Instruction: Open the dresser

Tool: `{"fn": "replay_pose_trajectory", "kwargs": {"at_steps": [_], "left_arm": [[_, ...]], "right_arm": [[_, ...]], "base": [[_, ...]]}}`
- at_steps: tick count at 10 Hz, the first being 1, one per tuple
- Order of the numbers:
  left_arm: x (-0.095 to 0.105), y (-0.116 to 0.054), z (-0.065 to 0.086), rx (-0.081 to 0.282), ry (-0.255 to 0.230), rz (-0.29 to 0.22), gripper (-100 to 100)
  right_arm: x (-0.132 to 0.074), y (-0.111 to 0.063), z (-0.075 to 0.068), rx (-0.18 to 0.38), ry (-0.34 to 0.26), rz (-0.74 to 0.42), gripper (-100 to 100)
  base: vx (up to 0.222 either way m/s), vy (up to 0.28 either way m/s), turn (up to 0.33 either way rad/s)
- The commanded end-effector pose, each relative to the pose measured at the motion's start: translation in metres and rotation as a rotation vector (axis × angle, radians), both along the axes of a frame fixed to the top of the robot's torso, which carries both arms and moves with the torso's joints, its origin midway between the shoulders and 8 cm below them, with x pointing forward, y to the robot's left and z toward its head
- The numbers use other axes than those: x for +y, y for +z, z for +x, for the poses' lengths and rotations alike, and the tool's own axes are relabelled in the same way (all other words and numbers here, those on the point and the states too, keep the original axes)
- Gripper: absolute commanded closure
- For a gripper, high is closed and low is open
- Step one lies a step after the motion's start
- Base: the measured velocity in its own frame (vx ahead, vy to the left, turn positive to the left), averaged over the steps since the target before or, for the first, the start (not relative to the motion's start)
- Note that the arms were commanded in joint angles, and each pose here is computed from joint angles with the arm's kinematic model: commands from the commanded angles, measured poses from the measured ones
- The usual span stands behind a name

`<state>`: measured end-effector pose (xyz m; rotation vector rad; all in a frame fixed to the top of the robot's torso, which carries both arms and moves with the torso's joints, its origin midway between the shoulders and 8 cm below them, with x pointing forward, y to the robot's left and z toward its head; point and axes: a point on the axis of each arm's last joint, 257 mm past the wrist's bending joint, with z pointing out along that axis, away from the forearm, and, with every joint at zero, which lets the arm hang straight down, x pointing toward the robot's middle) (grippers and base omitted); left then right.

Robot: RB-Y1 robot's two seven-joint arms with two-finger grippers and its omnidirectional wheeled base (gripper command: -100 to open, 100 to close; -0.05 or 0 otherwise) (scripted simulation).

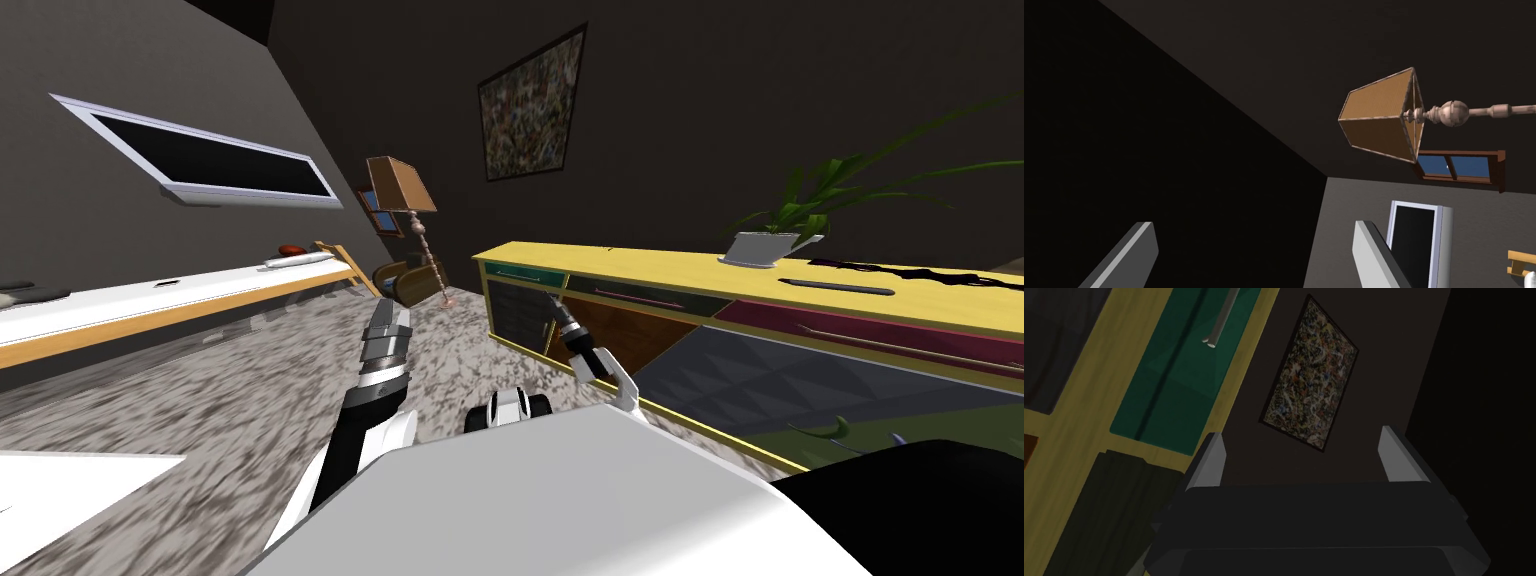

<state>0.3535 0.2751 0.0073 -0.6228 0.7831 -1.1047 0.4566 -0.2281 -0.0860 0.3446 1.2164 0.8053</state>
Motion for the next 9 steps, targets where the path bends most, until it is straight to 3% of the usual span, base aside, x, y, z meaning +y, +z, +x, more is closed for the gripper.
{"fn": "replay_pose_trajectory", "kwargs": {"at_steps": [1, 3, 6, 8, 9], "left_arm": [[0.000, 0.000, 0.000, 0.000, 0.000, 0.000, 0], [0.000, 0.000, 0.000, 0.000, 0.000, 0.000, 0], [0.000, 0.000, 0.000, 0.000, 0.000, 0.000, 0], [0.000, 0.000, 0.000, 0.000, 0.000, 0.000, 0], [0.000, 0.000, 0.000, 0.000, 0.000, 0.000, 0]], "right_arm": [[-0.006, -0.016, 0.015, 0.042, -0.044, -0.105, -100], [-0.016, -0.038, 0.035, 0.093, -0.099, -0.230, -100], [-0.026, -0.051, 0.045, 0.126, -0.142, -0.326, -100], [-0.045, -0.070, 0.064, 0.178, -0.207, -0.461, -100], [-0.047, -0.072, 0.064, 0.183, -0.217, -0.482, -100]], "base": [[0.016, 0.097, 0.017], [0.038, 0.106, 0.045], [0.005, 0.091, 0.021], [0.026, 0.099, 0.043], [0.026, 0.109, 0.017]]}}
